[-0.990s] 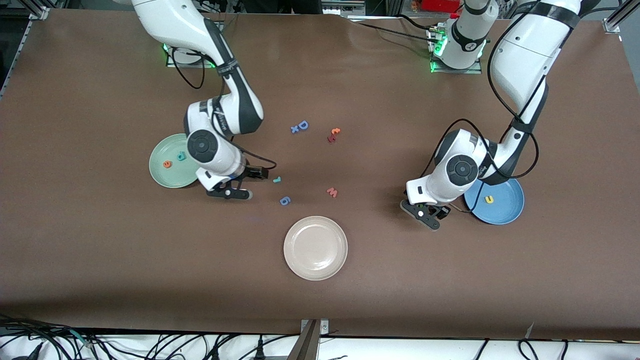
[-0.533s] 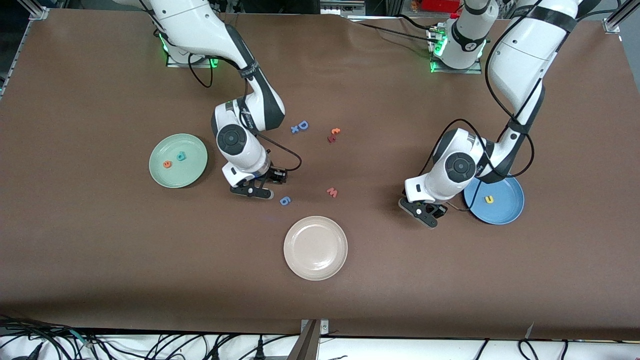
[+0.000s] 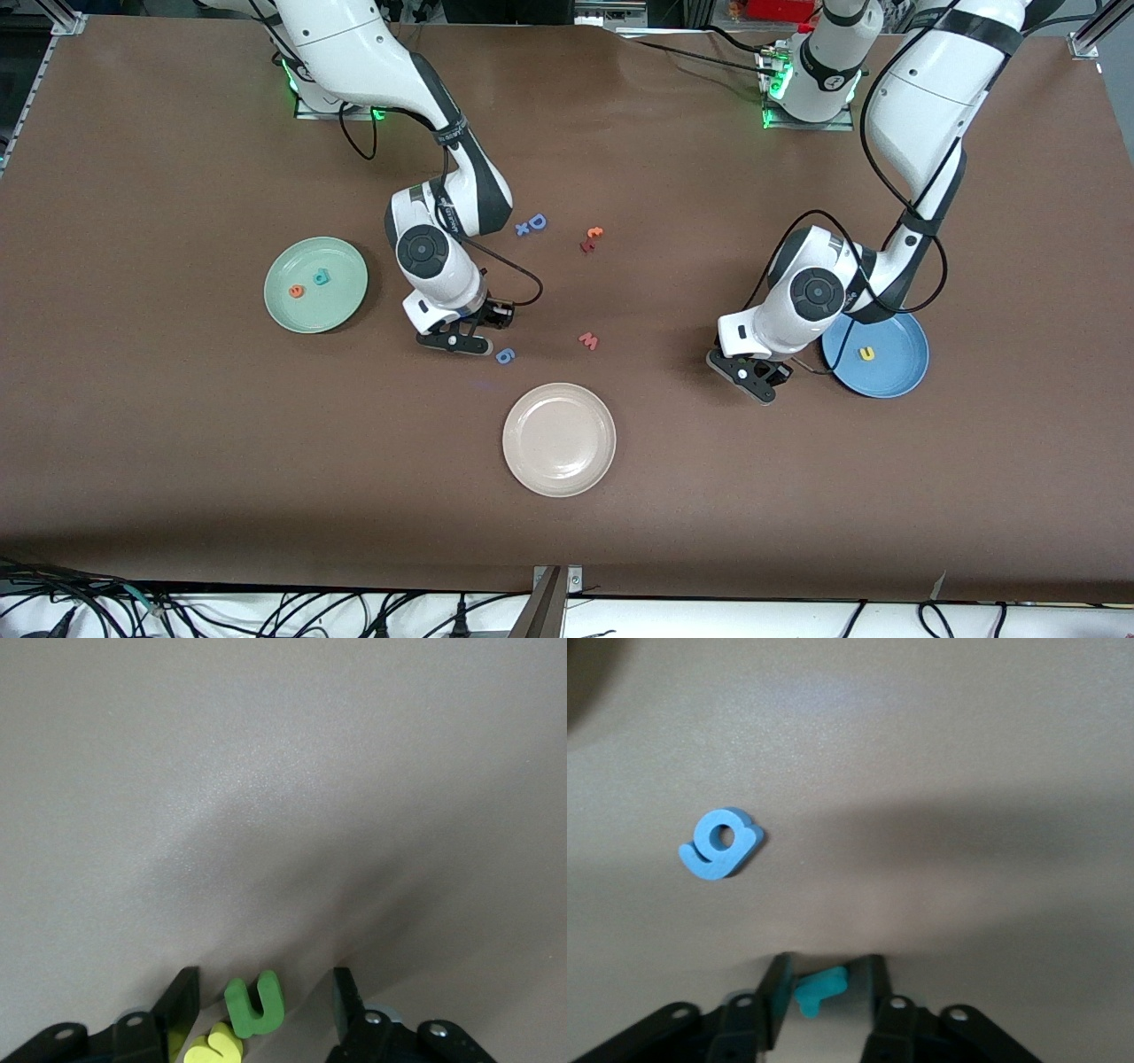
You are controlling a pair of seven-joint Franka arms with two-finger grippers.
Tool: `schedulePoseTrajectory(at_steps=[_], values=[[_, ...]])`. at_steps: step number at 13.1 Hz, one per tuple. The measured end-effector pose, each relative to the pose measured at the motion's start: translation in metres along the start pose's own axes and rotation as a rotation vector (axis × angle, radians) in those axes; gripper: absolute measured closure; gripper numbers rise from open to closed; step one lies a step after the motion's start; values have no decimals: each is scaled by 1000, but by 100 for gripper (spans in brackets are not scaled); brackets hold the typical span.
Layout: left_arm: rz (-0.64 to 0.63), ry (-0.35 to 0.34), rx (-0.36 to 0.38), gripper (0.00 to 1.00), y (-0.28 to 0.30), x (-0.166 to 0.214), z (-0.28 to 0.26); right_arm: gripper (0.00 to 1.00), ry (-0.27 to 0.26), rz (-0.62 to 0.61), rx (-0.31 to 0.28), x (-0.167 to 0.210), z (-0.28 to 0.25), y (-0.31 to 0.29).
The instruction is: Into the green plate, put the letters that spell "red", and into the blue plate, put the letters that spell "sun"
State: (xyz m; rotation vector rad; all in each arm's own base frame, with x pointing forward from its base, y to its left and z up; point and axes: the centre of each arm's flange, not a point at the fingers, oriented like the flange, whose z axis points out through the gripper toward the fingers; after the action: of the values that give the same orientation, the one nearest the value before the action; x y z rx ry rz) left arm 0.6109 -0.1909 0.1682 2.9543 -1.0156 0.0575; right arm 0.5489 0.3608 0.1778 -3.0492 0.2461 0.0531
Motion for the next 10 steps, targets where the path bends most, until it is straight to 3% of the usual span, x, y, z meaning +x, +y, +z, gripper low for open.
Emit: schedulePoseTrajectory(at_steps=[1, 5, 7, 9, 10], values=[[-1, 0, 0, 36, -1, -1, 0, 72, 2, -2, 1, -1, -1, -1], [16, 22, 3, 39, -2, -5, 0, 72, 1, -10, 0, -2, -1, -4], [18, 27, 7, 59, -4, -6, -4, 72, -6, -8, -7, -1, -1, -2], [18, 31, 8, 64, -4, -7, -4, 72, -29, -13, -32, 10, -10, 8], [18, 31, 8, 74, -5, -7, -5, 72, -45, -31, -48, 19, -20, 16]])
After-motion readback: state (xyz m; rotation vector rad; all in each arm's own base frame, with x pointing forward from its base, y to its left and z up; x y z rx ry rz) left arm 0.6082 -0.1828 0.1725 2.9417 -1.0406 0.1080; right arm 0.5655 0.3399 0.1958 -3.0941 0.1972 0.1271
